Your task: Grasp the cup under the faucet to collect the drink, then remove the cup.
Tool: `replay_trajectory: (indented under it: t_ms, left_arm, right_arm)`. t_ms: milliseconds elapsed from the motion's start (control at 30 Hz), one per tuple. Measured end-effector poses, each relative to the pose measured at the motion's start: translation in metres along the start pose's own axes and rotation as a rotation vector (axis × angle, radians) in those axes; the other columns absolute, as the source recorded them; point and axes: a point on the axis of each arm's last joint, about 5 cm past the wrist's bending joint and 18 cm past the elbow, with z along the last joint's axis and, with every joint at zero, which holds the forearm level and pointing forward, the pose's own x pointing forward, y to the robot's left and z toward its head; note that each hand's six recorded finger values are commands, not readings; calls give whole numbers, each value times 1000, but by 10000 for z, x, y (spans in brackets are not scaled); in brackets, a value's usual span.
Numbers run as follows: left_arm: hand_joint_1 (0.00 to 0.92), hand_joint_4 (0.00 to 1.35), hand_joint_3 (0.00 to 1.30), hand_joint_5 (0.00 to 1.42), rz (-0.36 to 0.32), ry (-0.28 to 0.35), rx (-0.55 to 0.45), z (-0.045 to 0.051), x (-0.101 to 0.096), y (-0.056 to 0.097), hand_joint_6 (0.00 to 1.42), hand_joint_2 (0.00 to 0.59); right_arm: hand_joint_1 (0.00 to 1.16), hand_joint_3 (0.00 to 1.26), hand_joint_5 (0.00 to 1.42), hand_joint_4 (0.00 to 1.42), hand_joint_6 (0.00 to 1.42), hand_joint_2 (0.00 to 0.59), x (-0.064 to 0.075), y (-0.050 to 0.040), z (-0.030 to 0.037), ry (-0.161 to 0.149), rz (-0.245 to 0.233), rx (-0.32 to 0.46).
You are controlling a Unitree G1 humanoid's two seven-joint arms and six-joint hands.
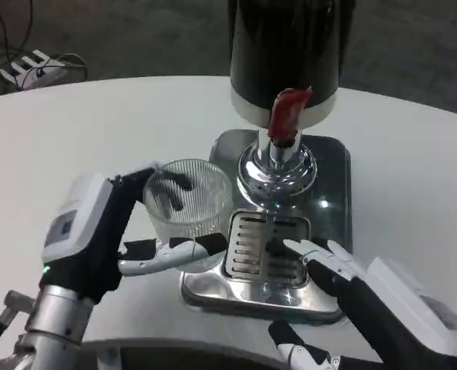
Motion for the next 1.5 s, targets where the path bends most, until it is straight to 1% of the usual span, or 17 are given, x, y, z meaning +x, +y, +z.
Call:
replay_trajectory:
  t_ms: [33, 167, 300, 333, 467, 600, 733, 833, 933, 1133, 1200, 1267, 1333, 1367, 1400, 1467, 1500]
  left_arm:
    - [521, 797, 802, 736, -9, -1, 2, -3, 11, -19, 415, 44]
    - [515, 797, 802, 736, -74, -4, 20, -33, 141, -181, 415, 46]
    - [510, 797, 802, 744, -99, 2, 23, -56, 202, -267, 426, 47]
    - [512, 797, 802, 744, -105, 5, 28, -64, 245, -305, 426, 47]
    - [514, 797, 802, 744, -127, 5, 49, -62, 331, -381, 428, 49]
    - [515, 797, 802, 747, -125, -1, 62, -44, 437, -411, 429, 53]
    - [516, 797, 802, 752, -139, -10, 89, -15, 562, -426, 429, 55]
    - [521, 780, 802, 741, -145, -9, 97, 2, 616, -431, 423, 58]
    - [522, 779, 798, 737, -151, -8, 98, 5, 634, -434, 419, 58]
    - [500, 710, 766, 683, -151, -7, 92, 7, 634, -438, 385, 57]
    - [479, 654, 716, 615, -152, -3, 89, 8, 633, -441, 355, 65]
    - [457, 630, 680, 565, -154, -1, 89, 10, 634, -443, 329, 68]
    - [419, 573, 650, 529, -162, 5, 83, 17, 647, -443, 312, 88]
    - [363, 471, 584, 457, -165, 6, 84, 20, 648, -447, 283, 122]
    - [300, 331, 469, 355, -166, 5, 84, 24, 652, -448, 231, 131]
    - [252, 143, 296, 221, -170, 4, 86, 29, 656, -451, 170, 117]
    - [232, 65, 193, 161, -180, 3, 89, 32, 663, -449, 136, 96]
  right_arm:
    - [613, 143, 0, 83, 0, 485, 0, 0, 0, 0, 0, 0]
    - [614, 146, 0, 84, 0, 486, 17, -5, 1, -5, -4, 1]
    - [616, 150, 0, 84, 0, 488, 21, -5, -1, -6, -3, 3]
    - [617, 150, 0, 84, 0, 488, 21, -5, -4, -4, -3, 4]
    - [618, 151, 0, 84, 0, 488, 22, -1, -6, -5, 0, 9]
    - [618, 152, 0, 84, 0, 486, 20, 2, -6, -6, 3, 14]
    - [617, 152, 0, 84, 0, 486, 21, 10, 0, -8, 9, 18]
    - [617, 152, 0, 84, 0, 486, 18, 7, -2, -5, 9, 18]
    - [617, 152, 0, 86, 0, 485, 11, 3, -4, -1, 7, 17]
    - [616, 154, 0, 92, 0, 485, 12, 5, -3, -2, 8, 20]
    - [616, 154, 0, 93, 0, 485, 16, 3, -2, -4, 7, 20]
    - [616, 155, 0, 93, 0, 485, 18, 1, -2, -5, 6, 20]
    - [616, 155, 0, 93, 0, 485, 19, 2, -3, -3, 6, 21]
    - [616, 155, 0, 93, 0, 485, 19, 2, -4, -1, 6, 23]
    - [616, 155, 0, 93, 0, 485, 20, 3, -6, 1, 7, 24]
    - [616, 155, 0, 93, 0, 485, 20, 3, -7, 2, 7, 24]
    - [616, 155, 0, 93, 0, 485, 20, 3, -8, 3, 7, 25]
